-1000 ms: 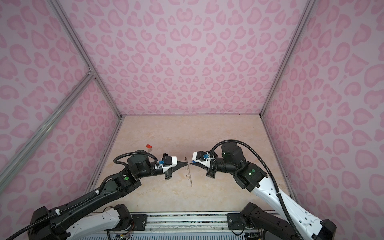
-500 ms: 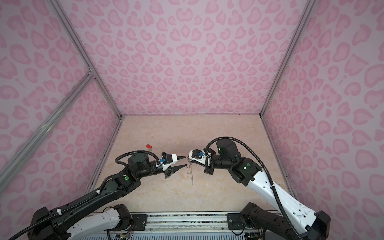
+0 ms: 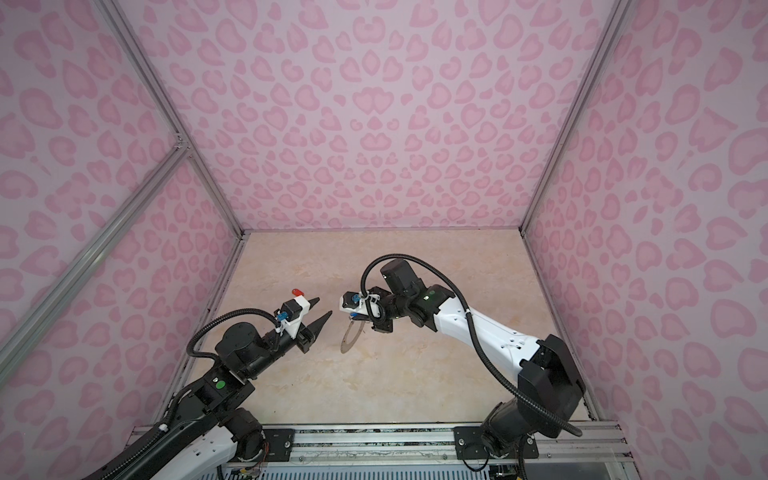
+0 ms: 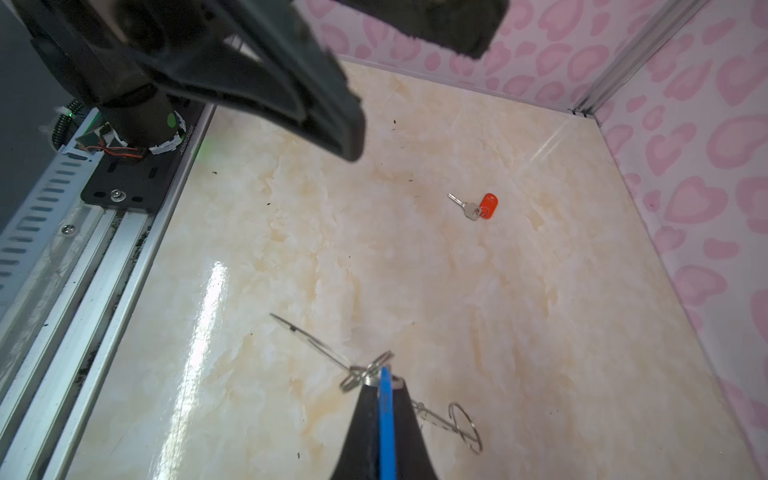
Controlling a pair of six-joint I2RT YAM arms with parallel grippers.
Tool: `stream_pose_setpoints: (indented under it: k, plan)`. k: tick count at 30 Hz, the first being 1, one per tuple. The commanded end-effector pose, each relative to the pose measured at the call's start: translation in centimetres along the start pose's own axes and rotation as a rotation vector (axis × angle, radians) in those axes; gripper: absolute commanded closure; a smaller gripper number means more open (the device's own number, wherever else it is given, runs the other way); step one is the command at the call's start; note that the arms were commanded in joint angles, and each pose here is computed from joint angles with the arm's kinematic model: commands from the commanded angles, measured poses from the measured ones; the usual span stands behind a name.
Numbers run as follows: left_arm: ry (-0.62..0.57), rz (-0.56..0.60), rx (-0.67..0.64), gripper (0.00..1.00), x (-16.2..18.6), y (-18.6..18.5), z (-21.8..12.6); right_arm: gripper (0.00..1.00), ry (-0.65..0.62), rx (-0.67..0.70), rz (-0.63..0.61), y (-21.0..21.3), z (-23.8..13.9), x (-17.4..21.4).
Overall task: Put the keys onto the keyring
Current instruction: 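Lower the ring plate to the table and open both grippers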
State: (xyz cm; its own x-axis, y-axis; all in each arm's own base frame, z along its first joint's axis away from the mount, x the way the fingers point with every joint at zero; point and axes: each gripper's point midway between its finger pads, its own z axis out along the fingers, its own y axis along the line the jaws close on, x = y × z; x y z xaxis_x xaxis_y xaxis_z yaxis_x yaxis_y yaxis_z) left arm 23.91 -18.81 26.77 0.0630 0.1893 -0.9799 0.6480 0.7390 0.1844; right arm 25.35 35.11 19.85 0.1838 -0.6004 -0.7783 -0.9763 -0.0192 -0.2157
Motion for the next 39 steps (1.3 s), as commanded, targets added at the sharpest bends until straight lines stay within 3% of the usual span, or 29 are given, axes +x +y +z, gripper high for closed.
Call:
stream_pose_setpoints:
  k: [1,14,23,31,39]
  plan:
    - [0.084,-0.047,-0.104,0.53,2.2,1.6,-0.3,1.0,0.03,-0.032,-0.021,0.2,1.4,2.0]
    - [0.188,-0.071,-0.107,0.53,5.3,1.5,1.0,1.0,0.3,-0.097,-0.025,3.6,0.4,15.1]
    - [0.247,-0.047,-0.046,0.53,6.3,0.6,2.7,1.0,0.403,-0.081,0.021,4.2,0.2,20.1]
    - [0.259,-0.041,-0.015,0.52,6.1,0.2,3.4,0.79,0.597,-0.073,0.004,4.2,-1.2,23.4]
    - [0.244,-0.039,-0.028,0.51,5.6,0.4,2.9,0.61,0.664,0.04,0.045,2.7,-4.4,23.8]
